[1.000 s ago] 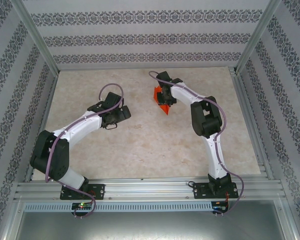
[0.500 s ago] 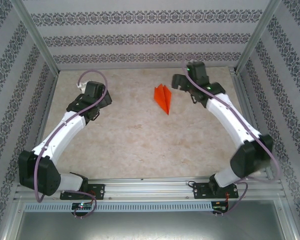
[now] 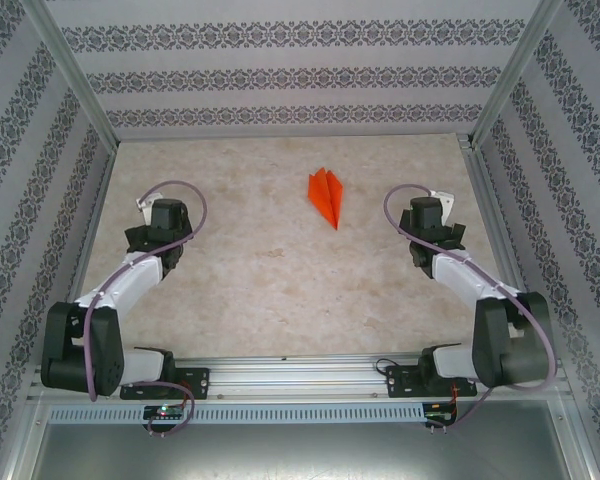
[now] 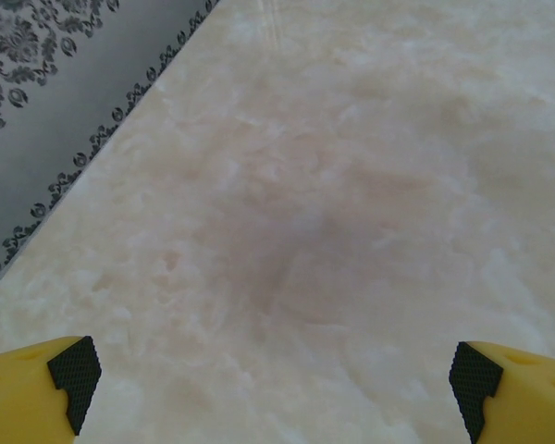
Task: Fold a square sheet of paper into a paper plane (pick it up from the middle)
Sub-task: Reset both arms
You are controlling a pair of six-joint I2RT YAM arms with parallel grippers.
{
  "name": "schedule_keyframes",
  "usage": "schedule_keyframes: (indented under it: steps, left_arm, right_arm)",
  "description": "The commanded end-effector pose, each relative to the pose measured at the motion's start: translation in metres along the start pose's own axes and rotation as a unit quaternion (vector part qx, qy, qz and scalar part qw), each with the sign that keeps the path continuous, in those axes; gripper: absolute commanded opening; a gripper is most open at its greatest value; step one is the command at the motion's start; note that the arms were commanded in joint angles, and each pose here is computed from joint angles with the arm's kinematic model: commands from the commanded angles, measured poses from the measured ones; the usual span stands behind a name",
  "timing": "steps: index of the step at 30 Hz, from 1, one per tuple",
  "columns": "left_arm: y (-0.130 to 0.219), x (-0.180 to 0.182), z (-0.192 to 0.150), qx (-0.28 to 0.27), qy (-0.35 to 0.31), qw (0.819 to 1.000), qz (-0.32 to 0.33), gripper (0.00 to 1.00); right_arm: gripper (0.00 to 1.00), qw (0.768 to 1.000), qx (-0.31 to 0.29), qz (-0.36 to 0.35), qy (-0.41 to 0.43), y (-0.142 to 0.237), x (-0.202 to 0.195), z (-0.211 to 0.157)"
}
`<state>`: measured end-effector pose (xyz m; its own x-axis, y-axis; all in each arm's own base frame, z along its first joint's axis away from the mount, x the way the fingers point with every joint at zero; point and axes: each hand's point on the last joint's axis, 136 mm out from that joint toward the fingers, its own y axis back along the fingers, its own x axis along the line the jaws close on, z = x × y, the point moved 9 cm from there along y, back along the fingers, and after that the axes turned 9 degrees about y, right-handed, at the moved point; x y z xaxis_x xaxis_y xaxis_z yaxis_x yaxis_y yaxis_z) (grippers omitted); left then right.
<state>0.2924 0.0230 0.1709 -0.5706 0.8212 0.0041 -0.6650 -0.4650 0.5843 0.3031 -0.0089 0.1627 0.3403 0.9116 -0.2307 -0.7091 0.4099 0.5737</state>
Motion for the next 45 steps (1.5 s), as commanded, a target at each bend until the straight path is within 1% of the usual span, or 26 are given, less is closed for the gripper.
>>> schedule_keyframes:
  steps: [1, 4, 6, 8, 10, 12, 13, 16, 20, 25, 28, 30, 32, 45]
  left_arm:
    - [-0.009, -0.004, 0.005, -0.068, -0.003, 0.996, -0.059, 1.00]
    - [-0.018, -0.004, -0.003, -0.073, -0.010, 0.992, -0.107, 1.00]
    - [-0.022, -0.005, -0.005, -0.085, -0.014, 0.987, -0.139, 1.00]
    - [-0.026, -0.007, -0.011, -0.082, -0.007, 0.980, -0.182, 1.00]
    - [-0.027, -0.010, -0.017, -0.092, -0.013, 0.972, -0.217, 1.00]
    - [-0.027, -0.011, -0.024, -0.099, -0.019, 0.966, -0.237, 1.00]
    - [-0.027, -0.012, -0.026, -0.103, -0.022, 0.964, -0.246, 1.00]
    - [-0.027, -0.014, -0.031, -0.108, -0.030, 0.959, -0.262, 1.00]
    - [-0.036, -0.015, -0.037, -0.105, -0.029, 0.959, -0.262, 1.00]
    - [-0.040, -0.017, -0.037, -0.091, -0.031, 0.963, -0.252, 1.00]
    - [-0.040, -0.021, -0.037, -0.092, -0.042, 0.966, -0.238, 1.00]
    - [-0.040, -0.023, -0.037, -0.092, -0.048, 0.965, -0.240, 1.00]
    - [-0.039, -0.029, -0.037, -0.082, -0.066, 0.959, -0.263, 1.00]
    - [-0.039, -0.030, -0.037, -0.081, -0.068, 0.959, -0.263, 1.00]
  right_arm:
    - [0.98, 0.998, -0.067, -0.014, 0.007, -0.012, 0.002, 0.007]
    - [0.98, 0.996, -0.082, 0.006, 0.024, -0.016, 0.007, 0.005]
    - [0.98, 0.993, -0.110, 0.029, 0.033, -0.015, 0.009, 0.006]
    - [0.98, 0.989, -0.126, 0.072, 0.025, -0.015, 0.009, 0.003]
    - [0.98, 0.983, -0.148, 0.104, 0.023, -0.015, 0.011, -0.003]
    - [0.98, 0.978, -0.159, 0.129, 0.032, -0.014, 0.014, -0.011]
    - [0.98, 0.974, -0.173, 0.140, 0.033, -0.012, 0.016, -0.009]
    - [0.98, 0.969, -0.178, 0.164, 0.045, -0.013, 0.020, -0.013]
    - [0.98, 0.965, -0.192, 0.173, 0.049, -0.015, 0.022, -0.020]
    - [0.98, 0.967, -0.182, 0.173, 0.047, -0.017, 0.022, -0.018]
    - [0.98, 0.967, -0.180, 0.178, 0.042, -0.018, 0.021, -0.017]
    - [0.98, 0.967, -0.179, 0.178, 0.042, -0.018, 0.021, -0.018]
    - [0.98, 0.967, -0.180, 0.178, 0.042, -0.018, 0.021, -0.017]
    - [0.98, 0.967, -0.180, 0.178, 0.042, -0.018, 0.021, -0.017]
